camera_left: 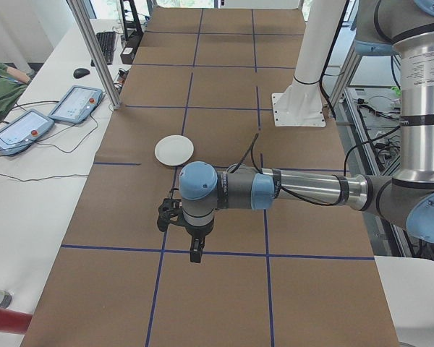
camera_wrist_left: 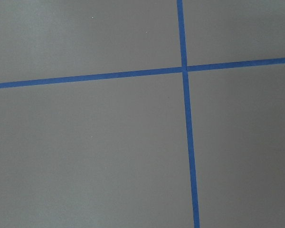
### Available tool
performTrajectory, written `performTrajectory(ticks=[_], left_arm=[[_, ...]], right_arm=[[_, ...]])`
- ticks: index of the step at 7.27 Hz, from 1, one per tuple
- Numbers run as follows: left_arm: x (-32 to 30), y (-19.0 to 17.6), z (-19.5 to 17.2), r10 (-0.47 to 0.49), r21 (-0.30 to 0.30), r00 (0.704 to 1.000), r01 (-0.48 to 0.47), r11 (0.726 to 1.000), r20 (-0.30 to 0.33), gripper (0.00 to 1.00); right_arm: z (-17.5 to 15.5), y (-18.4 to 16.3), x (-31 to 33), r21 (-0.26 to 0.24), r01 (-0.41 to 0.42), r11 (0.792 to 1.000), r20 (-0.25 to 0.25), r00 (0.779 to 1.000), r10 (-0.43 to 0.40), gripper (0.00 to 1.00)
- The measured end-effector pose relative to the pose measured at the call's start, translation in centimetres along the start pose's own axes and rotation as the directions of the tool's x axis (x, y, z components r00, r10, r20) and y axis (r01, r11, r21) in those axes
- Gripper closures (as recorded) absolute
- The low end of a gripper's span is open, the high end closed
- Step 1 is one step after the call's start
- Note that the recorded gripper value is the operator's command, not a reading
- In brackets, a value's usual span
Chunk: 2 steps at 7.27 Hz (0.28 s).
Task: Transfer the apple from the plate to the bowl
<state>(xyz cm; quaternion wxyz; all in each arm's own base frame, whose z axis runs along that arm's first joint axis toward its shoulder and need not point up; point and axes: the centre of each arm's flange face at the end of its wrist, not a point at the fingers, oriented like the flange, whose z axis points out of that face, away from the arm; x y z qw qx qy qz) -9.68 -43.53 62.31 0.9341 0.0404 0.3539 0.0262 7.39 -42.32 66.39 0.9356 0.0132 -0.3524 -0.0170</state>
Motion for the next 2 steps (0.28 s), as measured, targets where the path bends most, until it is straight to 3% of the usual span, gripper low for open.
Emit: performTrajectory(ticks=[2], left_arm=[[0.11,-0.04,-0.12,0.002,0.003,1.0,-0.002,1.0,0.0,0.0]], right_arm=[[0.01,0.01,0.0,0.0,0.0,1.0,0.0,1.0,0.0,0.0]])
